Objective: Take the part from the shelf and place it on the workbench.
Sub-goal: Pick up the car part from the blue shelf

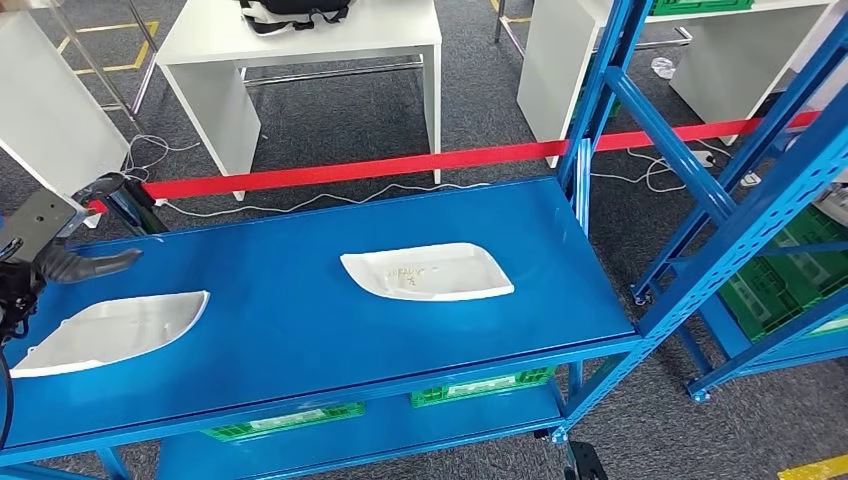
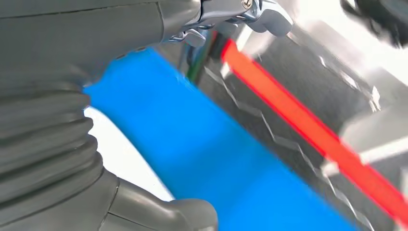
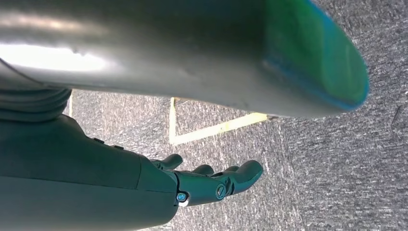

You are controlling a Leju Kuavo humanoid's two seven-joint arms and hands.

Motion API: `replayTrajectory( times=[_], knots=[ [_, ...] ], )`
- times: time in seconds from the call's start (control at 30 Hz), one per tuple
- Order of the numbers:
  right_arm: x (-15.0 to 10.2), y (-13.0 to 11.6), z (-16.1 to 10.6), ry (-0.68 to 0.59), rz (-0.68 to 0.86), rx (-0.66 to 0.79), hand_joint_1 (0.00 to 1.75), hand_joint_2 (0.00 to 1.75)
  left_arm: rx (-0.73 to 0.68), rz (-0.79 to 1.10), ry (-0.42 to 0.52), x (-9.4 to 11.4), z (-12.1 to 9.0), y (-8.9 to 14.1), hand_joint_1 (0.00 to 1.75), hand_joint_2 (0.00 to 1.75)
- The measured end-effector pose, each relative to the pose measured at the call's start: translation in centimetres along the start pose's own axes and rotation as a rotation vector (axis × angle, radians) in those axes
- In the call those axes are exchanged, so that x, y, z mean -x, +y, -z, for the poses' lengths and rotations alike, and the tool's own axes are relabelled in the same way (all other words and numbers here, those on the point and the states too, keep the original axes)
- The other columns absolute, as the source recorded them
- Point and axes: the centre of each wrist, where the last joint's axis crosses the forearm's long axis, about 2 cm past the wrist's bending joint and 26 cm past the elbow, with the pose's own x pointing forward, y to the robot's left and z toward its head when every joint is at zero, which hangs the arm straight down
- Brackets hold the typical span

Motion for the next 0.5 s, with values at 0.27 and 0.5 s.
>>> replayTrajectory(
  times=[0.27,0.5],
  knots=[
    [0.0,-0.1,0.0,-0.003,0.028,0.004,0.0,0.0,0.176,-0.191,-0.037,2.9,-5.2,-0.8,0.0,1.75],
    [0.0,-0.1,0.0,0.004,0.053,0.009,0.0,0.0,0.214,-0.221,-0.029,4.0,-8.5,-3.0,0.0,1.75]
  ],
)
